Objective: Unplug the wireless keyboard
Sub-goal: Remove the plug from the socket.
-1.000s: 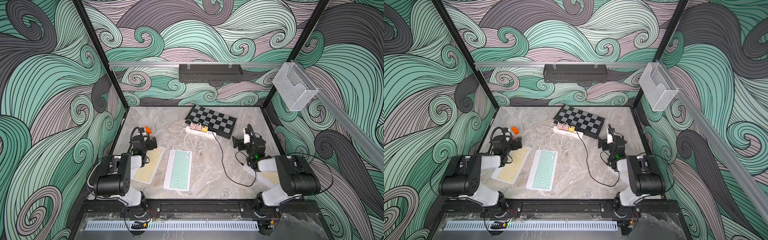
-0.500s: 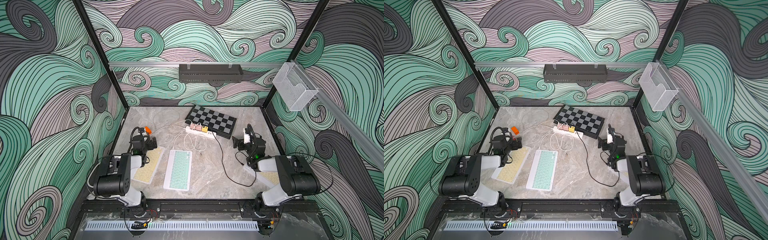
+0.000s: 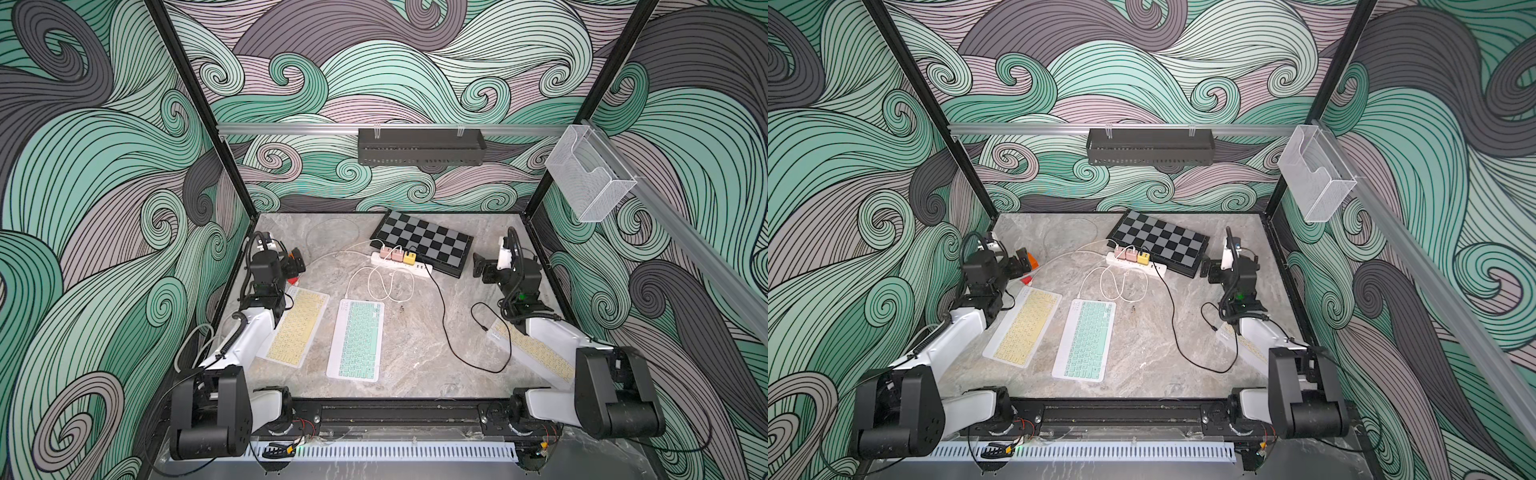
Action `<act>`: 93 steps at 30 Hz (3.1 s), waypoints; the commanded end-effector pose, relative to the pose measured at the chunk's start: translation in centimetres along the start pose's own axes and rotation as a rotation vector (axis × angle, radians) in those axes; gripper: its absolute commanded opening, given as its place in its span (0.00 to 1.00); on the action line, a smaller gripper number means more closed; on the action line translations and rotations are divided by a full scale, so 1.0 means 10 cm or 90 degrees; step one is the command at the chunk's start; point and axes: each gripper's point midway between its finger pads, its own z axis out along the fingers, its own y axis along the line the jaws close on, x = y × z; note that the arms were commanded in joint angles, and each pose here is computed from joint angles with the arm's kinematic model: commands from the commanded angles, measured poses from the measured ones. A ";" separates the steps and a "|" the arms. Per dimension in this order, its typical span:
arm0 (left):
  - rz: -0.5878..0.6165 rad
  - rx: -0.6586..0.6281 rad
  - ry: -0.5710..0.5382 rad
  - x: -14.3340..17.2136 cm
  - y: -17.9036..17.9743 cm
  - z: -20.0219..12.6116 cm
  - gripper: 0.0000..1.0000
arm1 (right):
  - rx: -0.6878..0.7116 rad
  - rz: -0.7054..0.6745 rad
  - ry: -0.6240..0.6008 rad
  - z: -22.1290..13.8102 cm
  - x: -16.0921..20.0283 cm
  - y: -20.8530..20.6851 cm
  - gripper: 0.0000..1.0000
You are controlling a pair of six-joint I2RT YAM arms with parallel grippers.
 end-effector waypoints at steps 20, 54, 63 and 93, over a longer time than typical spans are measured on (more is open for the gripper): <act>0.006 0.279 0.431 0.88 -1.79 0.06 0.74 | -0.522 -0.354 0.404 0.30 0.95 1.58 0.70; 0.178 0.310 0.422 0.69 -2.46 0.29 0.70 | -0.564 -0.444 0.417 1.04 1.21 2.29 0.50; 0.236 0.286 0.477 0.85 -2.67 0.39 0.70 | -0.571 -0.471 0.418 1.07 1.24 2.38 0.26; 0.317 0.238 0.582 1.72 -2.78 0.81 0.72 | -0.623 -0.551 0.386 0.84 1.36 2.49 0.00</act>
